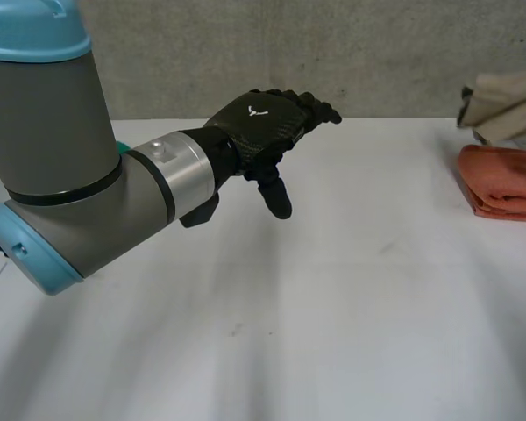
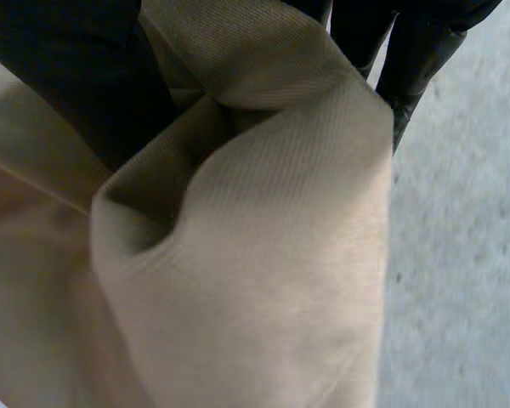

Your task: Fold the laundry.

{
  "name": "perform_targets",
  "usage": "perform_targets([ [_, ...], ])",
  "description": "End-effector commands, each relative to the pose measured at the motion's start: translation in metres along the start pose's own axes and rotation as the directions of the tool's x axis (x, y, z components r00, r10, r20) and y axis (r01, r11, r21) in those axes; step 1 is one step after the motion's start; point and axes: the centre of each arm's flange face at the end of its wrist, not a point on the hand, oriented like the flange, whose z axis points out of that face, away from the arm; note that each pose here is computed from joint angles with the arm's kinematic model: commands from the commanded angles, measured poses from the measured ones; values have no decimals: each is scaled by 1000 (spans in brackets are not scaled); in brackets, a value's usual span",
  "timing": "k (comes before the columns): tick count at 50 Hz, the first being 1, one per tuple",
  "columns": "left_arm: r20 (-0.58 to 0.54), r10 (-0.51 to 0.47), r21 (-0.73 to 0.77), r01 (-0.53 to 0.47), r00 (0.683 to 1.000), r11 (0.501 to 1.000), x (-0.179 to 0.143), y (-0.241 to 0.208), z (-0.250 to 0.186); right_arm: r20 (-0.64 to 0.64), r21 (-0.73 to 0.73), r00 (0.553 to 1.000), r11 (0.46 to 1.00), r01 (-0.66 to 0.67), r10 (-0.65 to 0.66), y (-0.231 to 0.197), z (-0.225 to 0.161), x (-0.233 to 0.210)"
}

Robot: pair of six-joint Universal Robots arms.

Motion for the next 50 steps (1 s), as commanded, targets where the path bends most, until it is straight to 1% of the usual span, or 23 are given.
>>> perform_targets([
  [1, 16, -15, 29, 15, 1000, 999, 1, -3, 2, 148, -109, 983, 990, -90, 105, 50, -28, -32],
  [3, 21, -17, 23, 16, 1000, 1000, 2, -1, 2, 189, -157, 970, 980, -121, 150, 66, -43, -39],
  [7, 25, -17, 17, 16, 1000, 1000, 4, 1, 3, 177, -227, 968, 964, -136, 178, 86, -67, -28],
  [12, 23, -19, 14, 19, 1000, 1000, 5, 2, 3, 143, -262, 977, 958, -119, 161, 89, -82, -5],
  [17, 22, -19, 13, 19, 1000, 1000, 5, 2, 2, 122, -286, 979, 950, -125, 166, 89, -92, 7],
  [20, 20, -18, 12, 18, 1000, 1000, 6, 2, 2, 110, -295, 980, 947, -125, 164, 87, -98, 21],
  [23, 20, -18, 10, 18, 1000, 1000, 6, 2, 1, 134, -297, 973, 944, -140, 186, 81, -105, 26],
  [26, 19, -20, 4, 20, 1000, 1000, 7, 4, 1, 177, -294, 959, 942, -163, 221, 70, -107, 25],
  [30, 19, -23, 1, 23, 1000, 1000, 7, 5, 1, 189, -309, 949, 933, -185, 251, 59, -108, 24],
  [34, 18, -26, -4, 26, 999, 1000, 7, 6, 0, 187, -323, 953, 931, -171, 240, 49, -107, 26],
  [36, 17, -28, -13, 28, 999, 1000, 8, 9, 0, 160, -341, 963, 928, -153, 218, 44, -106, 31],
  [37, 15, -29, -17, 29, 999, 999, 8, 10, 0, 94, -375, 981, 919, -122, 169, 41, -104, 40],
  [40, 17, -27, -14, 27, 999, 1000, 8, 9, -3, -48, -449, 997, 891, -70, 54, 38, -103, 63],
  [41, 17, -26, -11, 26, 1000, 1000, 8, 7, -3, -147, -507, 988, 861, -46, -35, 36, -104, 78],
  [44, 25, -23, 2, 23, 999, 1000, 6, 2, -6, -256, -583, 953, 812, -16, -164, 30, -108, 100],
  [45, 27, -23, 4, 23, 999, 1000, 6, 1, -6, -296, -611, 926, 791, 5, -235, 22, -107, 110],
  [46, 30, -23, 8, 23, 999, 1000, 5, 0, -7, -308, -621, 914, 783, 17, -264, 15, -106, 112],
  [47, 30, -23, 8, 23, 999, 1000, 5, 0, -7, -316, -623, 907, 782, 23, -278, 9, -104, 113],
  [48, 32, -22, 11, 22, 999, 1000, 4, -1, -7, -312, -599, 907, 800, 43, -282, -12, -91, 105],
  [50, 36, -20, 17, 19, 999, 1000, 4, -3, -9, -301, -563, 917, 825, 49, -260, -31, -80, 92],
])
